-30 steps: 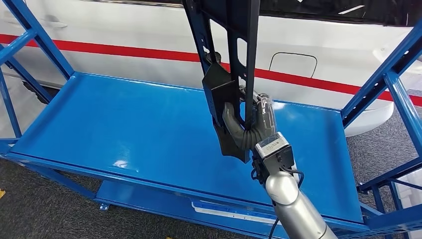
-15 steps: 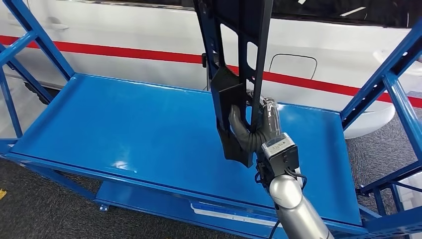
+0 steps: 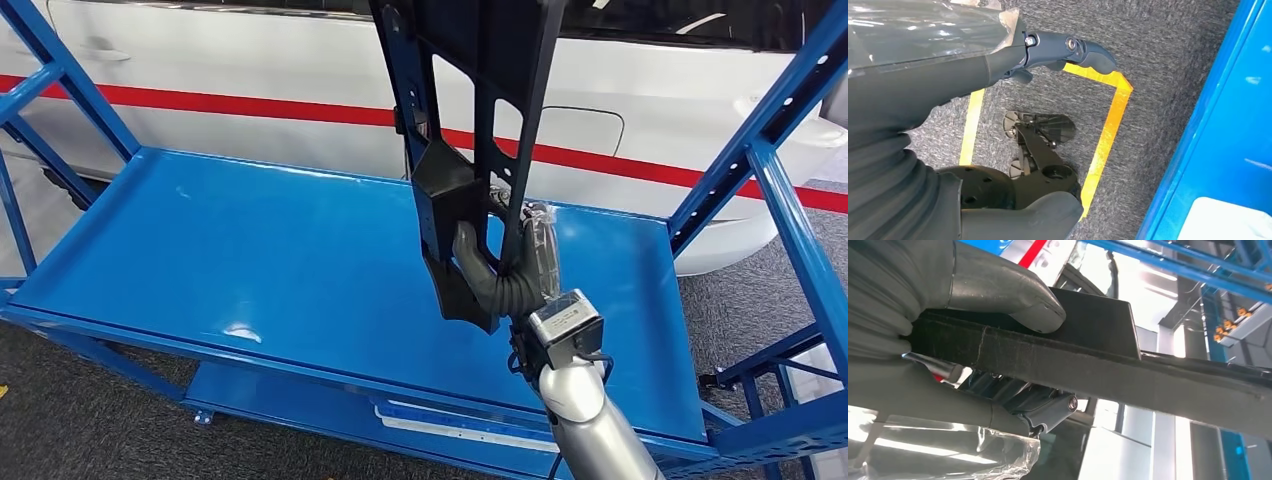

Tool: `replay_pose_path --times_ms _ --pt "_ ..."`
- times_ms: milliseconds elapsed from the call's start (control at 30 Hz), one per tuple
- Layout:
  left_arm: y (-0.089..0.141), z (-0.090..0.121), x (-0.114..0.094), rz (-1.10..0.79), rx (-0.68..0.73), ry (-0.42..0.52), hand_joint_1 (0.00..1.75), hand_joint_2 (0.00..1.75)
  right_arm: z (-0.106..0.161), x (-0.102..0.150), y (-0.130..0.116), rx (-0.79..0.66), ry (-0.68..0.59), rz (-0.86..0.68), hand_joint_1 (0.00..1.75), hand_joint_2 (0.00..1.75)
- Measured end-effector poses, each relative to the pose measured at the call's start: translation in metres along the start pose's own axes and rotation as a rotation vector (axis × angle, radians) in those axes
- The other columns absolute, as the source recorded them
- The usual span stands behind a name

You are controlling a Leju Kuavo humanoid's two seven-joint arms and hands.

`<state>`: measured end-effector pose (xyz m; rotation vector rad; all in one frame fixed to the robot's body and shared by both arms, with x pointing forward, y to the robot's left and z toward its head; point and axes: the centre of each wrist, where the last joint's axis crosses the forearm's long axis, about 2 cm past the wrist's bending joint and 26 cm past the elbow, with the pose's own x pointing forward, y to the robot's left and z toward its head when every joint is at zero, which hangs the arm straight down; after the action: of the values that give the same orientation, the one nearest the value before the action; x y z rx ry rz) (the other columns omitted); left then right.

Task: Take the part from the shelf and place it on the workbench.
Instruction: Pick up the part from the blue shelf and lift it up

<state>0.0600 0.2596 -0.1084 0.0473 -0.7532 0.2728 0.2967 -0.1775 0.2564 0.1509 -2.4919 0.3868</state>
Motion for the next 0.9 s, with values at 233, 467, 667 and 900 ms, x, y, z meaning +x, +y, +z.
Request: replay_pose_path --times_ms 233,467,667,900 --pt "-0.001 0.0 0.0 0.008 0.004 -0.001 0.0 1.75 0.003 0.002 -0.003 -0.017 -0.026 0.005 1.75 1.75" --pt "-0.001 0.001 -0.001 0.006 0.0 -0.001 0.0 1.75 0.007 0.004 -0.003 -0.021 -0.021 0.006 1.75 1.75" --pt "0.0 0.001 -0.001 0.006 -0.003 -0.001 0.0 1.75 0.007 0.006 -0.003 -0.026 -0.03 0.01 1.75 1.75" --pt "-0.001 0.001 -0.001 0.007 -0.001 -0.002 0.0 1.75 0.01 0.007 0.001 -0.026 -0.027 0.009 1.75 1.75"
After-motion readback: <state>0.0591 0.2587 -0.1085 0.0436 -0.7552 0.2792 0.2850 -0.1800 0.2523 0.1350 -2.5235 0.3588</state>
